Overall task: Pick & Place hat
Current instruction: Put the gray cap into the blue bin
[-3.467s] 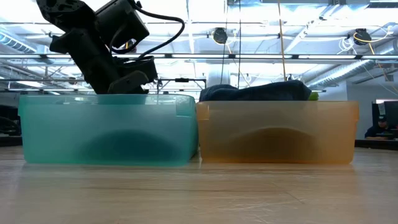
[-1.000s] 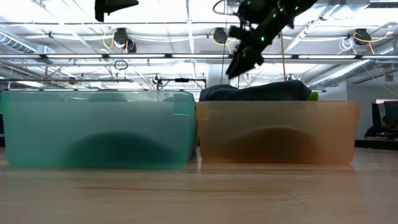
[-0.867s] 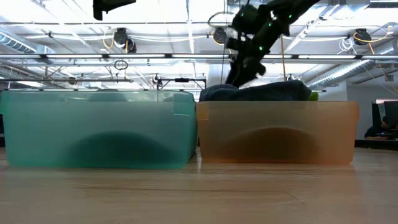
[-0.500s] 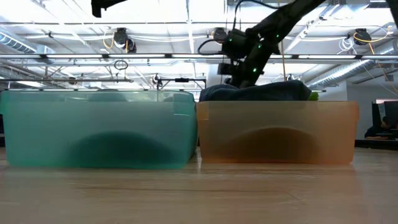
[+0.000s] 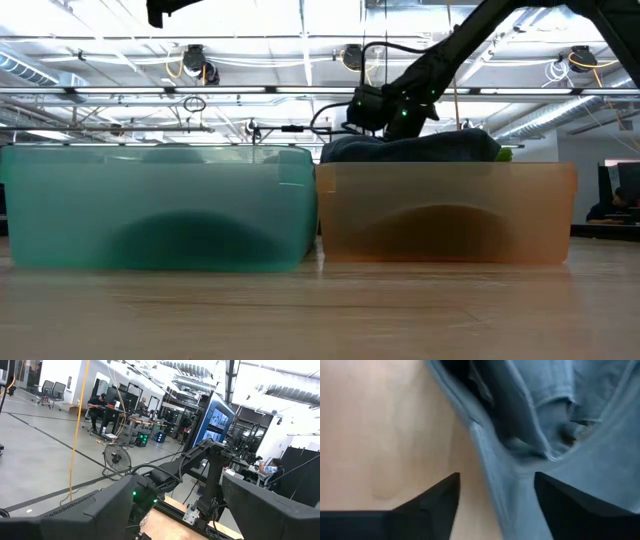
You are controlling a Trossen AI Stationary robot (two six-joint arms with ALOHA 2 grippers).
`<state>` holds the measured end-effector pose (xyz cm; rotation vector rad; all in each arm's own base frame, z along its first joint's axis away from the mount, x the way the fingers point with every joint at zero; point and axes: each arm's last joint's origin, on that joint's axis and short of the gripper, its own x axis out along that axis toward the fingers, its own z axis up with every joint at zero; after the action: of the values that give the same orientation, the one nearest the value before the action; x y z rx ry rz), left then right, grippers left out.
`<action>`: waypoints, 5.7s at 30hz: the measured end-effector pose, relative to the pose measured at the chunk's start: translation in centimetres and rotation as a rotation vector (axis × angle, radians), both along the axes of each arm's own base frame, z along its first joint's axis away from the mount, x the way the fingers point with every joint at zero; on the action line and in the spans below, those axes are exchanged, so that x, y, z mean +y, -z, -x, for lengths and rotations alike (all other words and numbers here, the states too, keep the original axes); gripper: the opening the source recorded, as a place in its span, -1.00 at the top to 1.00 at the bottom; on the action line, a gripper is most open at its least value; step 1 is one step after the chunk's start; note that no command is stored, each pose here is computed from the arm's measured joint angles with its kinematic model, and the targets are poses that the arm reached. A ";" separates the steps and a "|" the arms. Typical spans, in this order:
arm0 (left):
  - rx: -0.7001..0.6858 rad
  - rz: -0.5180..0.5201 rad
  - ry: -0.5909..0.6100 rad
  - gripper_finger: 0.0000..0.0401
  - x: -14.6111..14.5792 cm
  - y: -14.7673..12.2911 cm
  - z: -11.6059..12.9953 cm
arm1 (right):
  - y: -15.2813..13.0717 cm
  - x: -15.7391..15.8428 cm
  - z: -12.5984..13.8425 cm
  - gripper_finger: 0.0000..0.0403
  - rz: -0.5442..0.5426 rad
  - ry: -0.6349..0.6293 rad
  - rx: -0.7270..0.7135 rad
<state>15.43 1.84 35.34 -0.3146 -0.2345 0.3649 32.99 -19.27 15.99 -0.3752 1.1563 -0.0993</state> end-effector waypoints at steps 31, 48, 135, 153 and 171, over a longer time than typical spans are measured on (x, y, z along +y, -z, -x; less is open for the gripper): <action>0.231 -0.294 0.092 -0.56 -0.4 -6.4 1.1 | -15.2 7.2 2.9 1.00 -0.165 0.069 -0.572; 0.482 -0.400 0.309 -0.56 -0.8 -16.7 -0.2 | -21.0 13.8 2.5 1.00 -0.703 -0.233 -0.894; 0.873 -0.142 0.738 0.93 -7.2 -13.8 -7.7 | -28.4 15.3 9.1 0.13 -0.637 -0.134 -1.299; 1.044 -0.176 0.792 0.93 -9.7 -5.7 -11.3 | -28.3 15.2 8.9 0.13 -0.611 -0.137 -1.291; 1.173 -0.153 0.585 0.93 -9.3 1.5 -12.8 | -28.3 15.2 8.9 0.15 -0.607 -0.141 -1.291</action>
<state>28.21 -7.45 33.84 0.0264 0.9639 -0.0901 24.05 -4.05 44.24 0.1758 -0.1481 0.1293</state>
